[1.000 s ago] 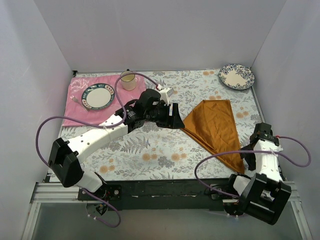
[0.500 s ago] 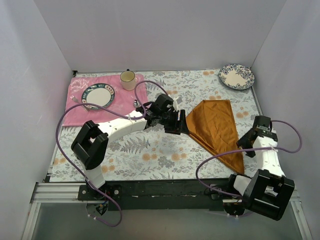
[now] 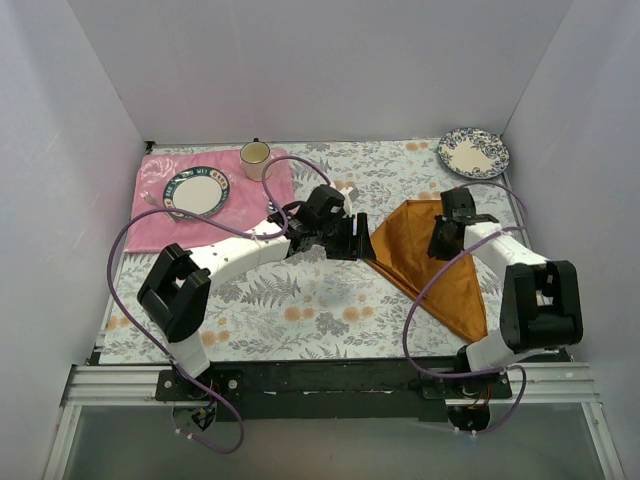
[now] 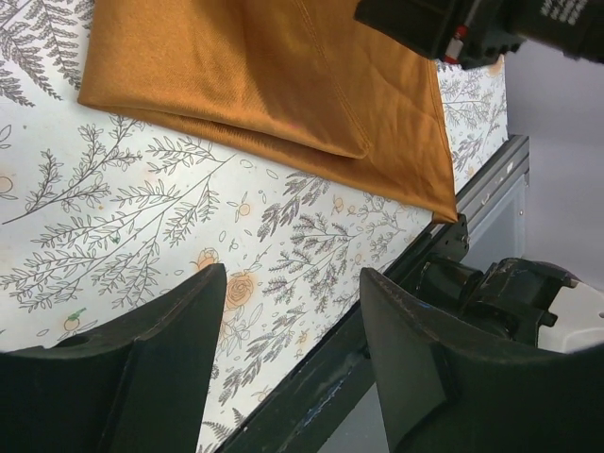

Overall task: Fold the napkin, place the utensils inside, and roll it up
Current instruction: Fold the napkin

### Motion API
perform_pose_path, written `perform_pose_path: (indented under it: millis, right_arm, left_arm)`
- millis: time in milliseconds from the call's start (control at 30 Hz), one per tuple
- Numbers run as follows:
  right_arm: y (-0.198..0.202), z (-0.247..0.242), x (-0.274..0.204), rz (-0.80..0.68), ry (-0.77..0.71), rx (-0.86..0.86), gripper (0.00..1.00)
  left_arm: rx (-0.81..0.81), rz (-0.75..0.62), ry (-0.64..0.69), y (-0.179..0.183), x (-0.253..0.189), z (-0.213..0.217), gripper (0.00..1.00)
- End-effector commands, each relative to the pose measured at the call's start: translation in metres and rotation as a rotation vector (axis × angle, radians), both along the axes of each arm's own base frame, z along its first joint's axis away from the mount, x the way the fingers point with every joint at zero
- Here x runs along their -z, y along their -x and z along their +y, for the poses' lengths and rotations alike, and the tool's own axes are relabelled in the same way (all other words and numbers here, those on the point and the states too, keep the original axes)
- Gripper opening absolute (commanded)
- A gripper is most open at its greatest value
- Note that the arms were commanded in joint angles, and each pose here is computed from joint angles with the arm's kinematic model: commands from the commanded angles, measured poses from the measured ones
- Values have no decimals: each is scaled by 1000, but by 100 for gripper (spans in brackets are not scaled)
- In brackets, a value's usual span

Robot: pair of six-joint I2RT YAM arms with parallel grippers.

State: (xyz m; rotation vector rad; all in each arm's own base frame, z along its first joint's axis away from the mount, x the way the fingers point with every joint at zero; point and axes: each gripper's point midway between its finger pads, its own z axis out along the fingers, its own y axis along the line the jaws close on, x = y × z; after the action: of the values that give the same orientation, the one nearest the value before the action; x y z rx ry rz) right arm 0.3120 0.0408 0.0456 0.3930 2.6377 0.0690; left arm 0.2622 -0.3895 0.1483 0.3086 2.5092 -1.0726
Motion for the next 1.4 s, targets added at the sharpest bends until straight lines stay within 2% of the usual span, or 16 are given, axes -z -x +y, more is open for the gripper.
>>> perform_pose_path:
  millis: [0,300,700,867,933,1067,1133,1167,1233,1367]
  right_arm:
    - [-43,15,-13,-69,37,-19,27]
    - [-58,30,15,-24,65,-43,24]
    - [-83,55,50,4,88,-163,22]
    - [-109,72,45,-35,72,-220,22]
    - [-111,81,48,-9,44,-236,22]
    - [-121,99,27,-3,-10,-230,23]
    - [-132,97,-3,-47,-4,-179,26]
    - [-122,87,-10,-11,22,-150,27]
    - [-119,64,-42,-49,74,-59,32]
    - [-67,4,-62,6,111,126,51]
  left_arm:
    - [-17,-74,18,-8,-26,12,58]
    - [-36,-66,11,-16,-27,25,58]
    - [-64,-61,-14,-20,-25,40,58]
    - [-72,-60,-20,-21,-25,43,58]
    - [-71,-57,-19,-21,-24,43,58]
    - [-73,-64,-11,-24,-27,42,58]
    - [-65,-73,2,-25,-32,40,58]
    - [-57,-76,9,-24,-34,38,59]
    - [-32,-90,19,-24,-39,36,59]
    - [-8,-109,47,-17,-43,37,60]
